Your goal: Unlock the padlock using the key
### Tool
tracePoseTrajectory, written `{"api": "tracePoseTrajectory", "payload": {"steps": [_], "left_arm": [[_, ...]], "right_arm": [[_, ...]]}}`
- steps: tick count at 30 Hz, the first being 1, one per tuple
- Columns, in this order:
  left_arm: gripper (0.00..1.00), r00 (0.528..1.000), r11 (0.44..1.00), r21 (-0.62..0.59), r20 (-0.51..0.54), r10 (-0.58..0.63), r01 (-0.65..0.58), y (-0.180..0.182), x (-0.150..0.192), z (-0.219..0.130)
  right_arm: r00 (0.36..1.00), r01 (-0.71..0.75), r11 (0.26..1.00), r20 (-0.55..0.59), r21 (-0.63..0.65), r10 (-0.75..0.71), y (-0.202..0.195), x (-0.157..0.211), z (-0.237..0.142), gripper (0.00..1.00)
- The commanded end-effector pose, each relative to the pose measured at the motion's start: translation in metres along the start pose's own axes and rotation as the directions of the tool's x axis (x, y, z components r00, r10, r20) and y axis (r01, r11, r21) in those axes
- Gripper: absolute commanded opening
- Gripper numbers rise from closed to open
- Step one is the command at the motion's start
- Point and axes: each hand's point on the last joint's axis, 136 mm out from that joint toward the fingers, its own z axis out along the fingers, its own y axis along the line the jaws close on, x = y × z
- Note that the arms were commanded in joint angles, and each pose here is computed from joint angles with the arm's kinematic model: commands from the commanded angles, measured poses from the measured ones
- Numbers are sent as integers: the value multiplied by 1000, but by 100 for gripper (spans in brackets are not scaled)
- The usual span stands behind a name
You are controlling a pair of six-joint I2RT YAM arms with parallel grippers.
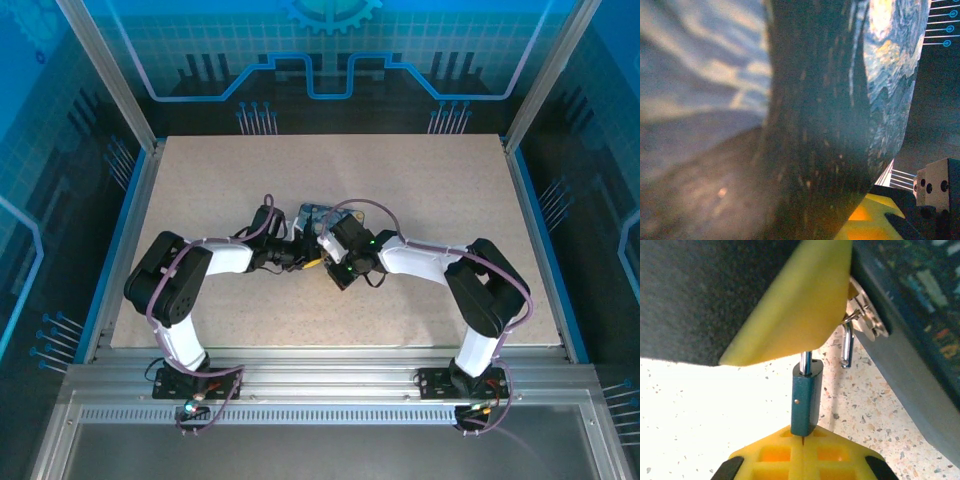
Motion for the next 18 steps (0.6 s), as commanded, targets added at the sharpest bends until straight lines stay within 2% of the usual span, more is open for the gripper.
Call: {"api": "tracePoseTrajectory", "payload": {"steps": [1, 5, 7, 18], "left_arm": [[11, 997, 996, -48, -25, -74, 73, 22, 9, 2], [2, 997, 996, -56, -19, -74, 73, 24, 8, 2], [2, 997, 995, -61, -19, -77, 76, 26, 8, 1], [37, 996, 994, -71, 32, -80, 82, 24, 8, -15]], "right_arm": [[1000, 29, 999, -9, -16, -29, 9, -1, -1, 0], [999, 37, 999, -10, -10, -37, 10, -2, -1, 0], [999, 41, 999, -19, -7, -41, 9, 0, 1, 0], [993, 113, 993, -39, 36, -112, 6, 2, -5, 0]]}}
